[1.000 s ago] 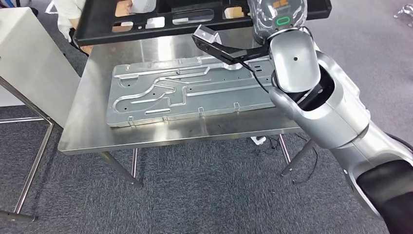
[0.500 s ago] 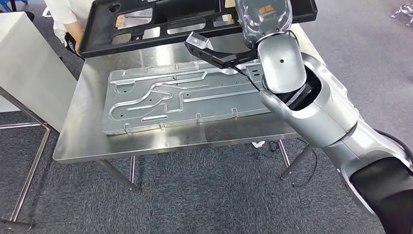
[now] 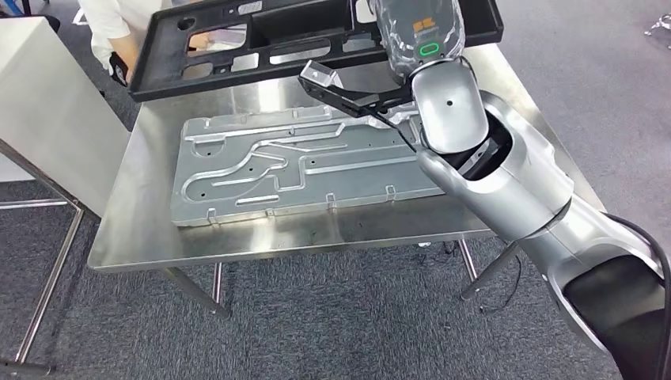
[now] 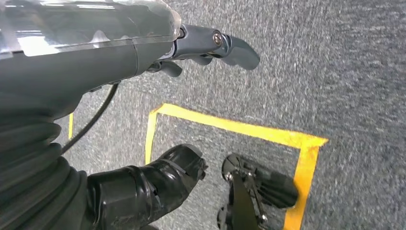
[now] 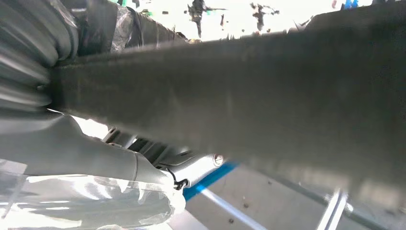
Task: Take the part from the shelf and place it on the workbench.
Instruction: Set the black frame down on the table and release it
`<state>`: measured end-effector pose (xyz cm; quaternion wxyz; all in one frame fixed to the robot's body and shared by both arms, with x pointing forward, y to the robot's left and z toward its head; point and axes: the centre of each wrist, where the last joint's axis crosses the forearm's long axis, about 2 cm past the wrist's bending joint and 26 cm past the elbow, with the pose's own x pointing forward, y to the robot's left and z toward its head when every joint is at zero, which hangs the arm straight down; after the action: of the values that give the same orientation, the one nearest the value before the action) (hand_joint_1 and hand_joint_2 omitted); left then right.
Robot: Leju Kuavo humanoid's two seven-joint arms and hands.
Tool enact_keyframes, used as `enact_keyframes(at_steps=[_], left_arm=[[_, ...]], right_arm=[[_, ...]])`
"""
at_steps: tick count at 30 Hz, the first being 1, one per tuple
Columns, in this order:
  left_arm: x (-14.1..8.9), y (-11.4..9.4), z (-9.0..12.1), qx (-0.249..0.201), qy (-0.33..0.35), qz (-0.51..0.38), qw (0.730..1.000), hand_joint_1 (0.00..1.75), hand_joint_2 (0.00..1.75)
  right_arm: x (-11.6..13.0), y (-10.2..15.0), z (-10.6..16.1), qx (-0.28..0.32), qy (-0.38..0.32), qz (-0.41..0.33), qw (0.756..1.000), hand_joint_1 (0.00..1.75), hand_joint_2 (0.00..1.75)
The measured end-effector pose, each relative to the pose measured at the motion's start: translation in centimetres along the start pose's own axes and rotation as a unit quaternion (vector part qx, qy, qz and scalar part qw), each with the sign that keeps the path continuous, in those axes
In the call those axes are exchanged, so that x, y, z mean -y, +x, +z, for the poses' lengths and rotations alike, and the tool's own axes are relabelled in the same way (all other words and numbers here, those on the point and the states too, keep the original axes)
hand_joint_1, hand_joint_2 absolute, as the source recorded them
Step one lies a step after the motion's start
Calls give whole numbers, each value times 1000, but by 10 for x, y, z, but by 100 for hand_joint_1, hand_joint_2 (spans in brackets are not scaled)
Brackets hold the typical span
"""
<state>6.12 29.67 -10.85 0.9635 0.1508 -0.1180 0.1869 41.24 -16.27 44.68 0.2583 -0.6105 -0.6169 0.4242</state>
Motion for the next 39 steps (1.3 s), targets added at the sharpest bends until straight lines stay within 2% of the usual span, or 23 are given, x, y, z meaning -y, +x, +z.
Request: enact_keyframes(at_steps=[26,39], left_arm=[[2,0,1,0,7,-11,1000,0,175],[5,-1,2,0,5,-19,1000,0,175]], right_arm=[[-43,7,20,-10,34,5,999,175,175],[-52,8,25,-10,46,5,999,175,175]])
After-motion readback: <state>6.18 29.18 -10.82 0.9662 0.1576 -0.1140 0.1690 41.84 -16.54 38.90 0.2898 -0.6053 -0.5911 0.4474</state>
